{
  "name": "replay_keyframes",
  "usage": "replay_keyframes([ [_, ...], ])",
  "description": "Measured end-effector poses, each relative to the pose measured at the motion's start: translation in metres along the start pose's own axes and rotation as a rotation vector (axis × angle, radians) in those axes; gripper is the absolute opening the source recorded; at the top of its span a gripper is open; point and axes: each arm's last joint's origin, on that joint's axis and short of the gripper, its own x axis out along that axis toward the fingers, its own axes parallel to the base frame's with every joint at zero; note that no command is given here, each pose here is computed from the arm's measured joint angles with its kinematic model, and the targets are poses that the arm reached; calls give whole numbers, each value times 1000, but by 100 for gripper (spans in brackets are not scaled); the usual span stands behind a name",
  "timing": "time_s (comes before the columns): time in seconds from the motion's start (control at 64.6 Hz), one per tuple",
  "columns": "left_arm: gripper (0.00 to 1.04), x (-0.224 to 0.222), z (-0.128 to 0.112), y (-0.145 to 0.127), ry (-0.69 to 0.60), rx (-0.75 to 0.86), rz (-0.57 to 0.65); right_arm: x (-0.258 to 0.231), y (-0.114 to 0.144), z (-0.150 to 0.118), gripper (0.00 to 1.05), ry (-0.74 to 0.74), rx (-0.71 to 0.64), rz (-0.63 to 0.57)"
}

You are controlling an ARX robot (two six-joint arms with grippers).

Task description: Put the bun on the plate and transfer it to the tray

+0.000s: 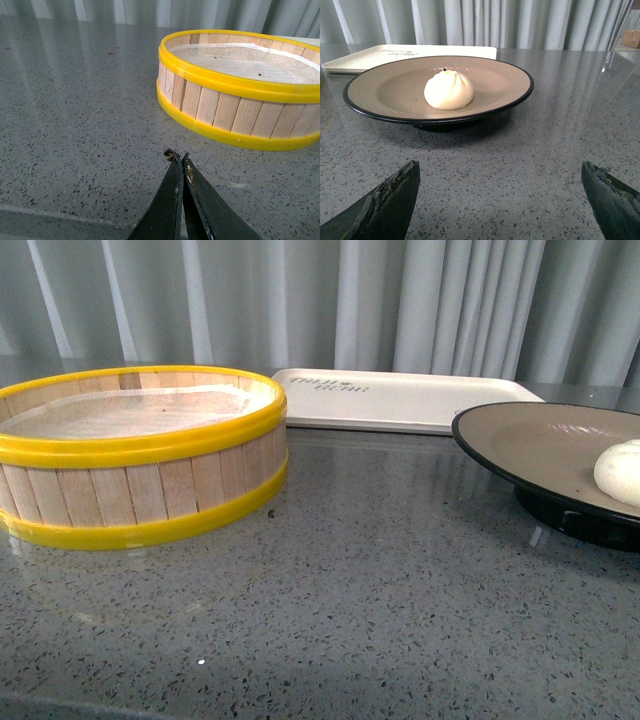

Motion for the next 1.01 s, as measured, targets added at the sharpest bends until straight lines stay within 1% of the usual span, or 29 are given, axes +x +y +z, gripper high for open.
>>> replay_keyframes([
  [0.294, 4, -11, -9, 0, -8, 0, 0, 0, 0, 0, 96, 0, 0, 0],
  [0.48, 4, -17, -6, 0, -35, 0, -1, 0, 0, 0, 96, 0, 0, 0],
  [1.007, 4, -27, -6, 0, -34, 0, -1, 0, 0, 0, 96, 0, 0, 0],
])
